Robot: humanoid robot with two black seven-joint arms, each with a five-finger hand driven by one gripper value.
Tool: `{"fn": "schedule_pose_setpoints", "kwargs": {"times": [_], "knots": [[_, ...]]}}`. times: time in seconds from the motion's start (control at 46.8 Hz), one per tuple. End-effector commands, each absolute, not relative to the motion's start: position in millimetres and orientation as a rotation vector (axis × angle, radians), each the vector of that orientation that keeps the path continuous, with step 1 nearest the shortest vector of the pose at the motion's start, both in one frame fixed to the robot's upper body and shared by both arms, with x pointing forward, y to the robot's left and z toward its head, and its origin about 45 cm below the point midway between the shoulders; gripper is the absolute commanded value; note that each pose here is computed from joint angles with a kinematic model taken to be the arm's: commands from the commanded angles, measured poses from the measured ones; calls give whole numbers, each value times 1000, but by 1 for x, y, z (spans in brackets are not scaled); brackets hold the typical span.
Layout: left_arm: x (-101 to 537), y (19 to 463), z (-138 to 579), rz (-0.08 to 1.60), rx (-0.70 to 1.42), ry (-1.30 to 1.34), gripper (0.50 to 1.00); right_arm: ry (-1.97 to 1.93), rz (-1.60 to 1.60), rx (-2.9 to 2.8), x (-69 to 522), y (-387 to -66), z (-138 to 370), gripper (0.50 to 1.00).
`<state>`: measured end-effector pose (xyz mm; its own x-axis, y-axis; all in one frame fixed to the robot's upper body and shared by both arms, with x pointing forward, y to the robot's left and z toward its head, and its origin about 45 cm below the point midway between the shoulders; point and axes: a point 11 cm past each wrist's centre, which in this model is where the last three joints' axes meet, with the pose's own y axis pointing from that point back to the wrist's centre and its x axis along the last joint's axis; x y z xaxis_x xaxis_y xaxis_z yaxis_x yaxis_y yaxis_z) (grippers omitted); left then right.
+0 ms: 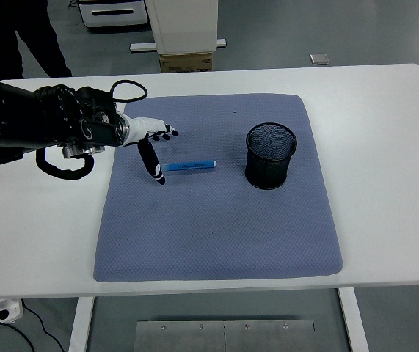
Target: Left hand places marker in pen holder
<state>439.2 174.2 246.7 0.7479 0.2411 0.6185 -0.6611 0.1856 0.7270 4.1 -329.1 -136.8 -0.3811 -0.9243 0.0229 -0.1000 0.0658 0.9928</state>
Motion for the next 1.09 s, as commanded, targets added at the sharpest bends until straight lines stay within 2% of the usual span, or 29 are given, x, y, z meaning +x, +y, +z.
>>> {"fn": "schedule_pose_setpoints", "kwargs": {"times": [0.0, 0.085, 0.128, 0.171, 0.342, 0.62, 1.068], "knots": [[439, 174, 247, 660, 1229, -408, 1000, -1600, -1400, 1047, 4, -329, -137, 1000], [439, 175, 246, 661, 1232, -408, 997, -1599, -1399, 1048, 4, -329, -137, 1000], [439, 175, 247, 662, 1232, -410, 968, -1600, -1400, 1047, 4, -329, -137, 1000], [439, 175, 246, 661, 1232, -408, 965, -1600, -1400, 1047, 4, -329, -137, 1000], [439, 176, 246, 661, 1235, -409, 883, -1599, -1400, 1046, 3, -329, -137, 1000], [440, 178, 246, 663, 1243, -412, 856, -1600, -1400, 1047, 4, -329, -137, 1000], [441, 185, 247, 665, 1264, -421, 760, -1600, -1400, 1047, 4, -329, -137, 1000]]}}
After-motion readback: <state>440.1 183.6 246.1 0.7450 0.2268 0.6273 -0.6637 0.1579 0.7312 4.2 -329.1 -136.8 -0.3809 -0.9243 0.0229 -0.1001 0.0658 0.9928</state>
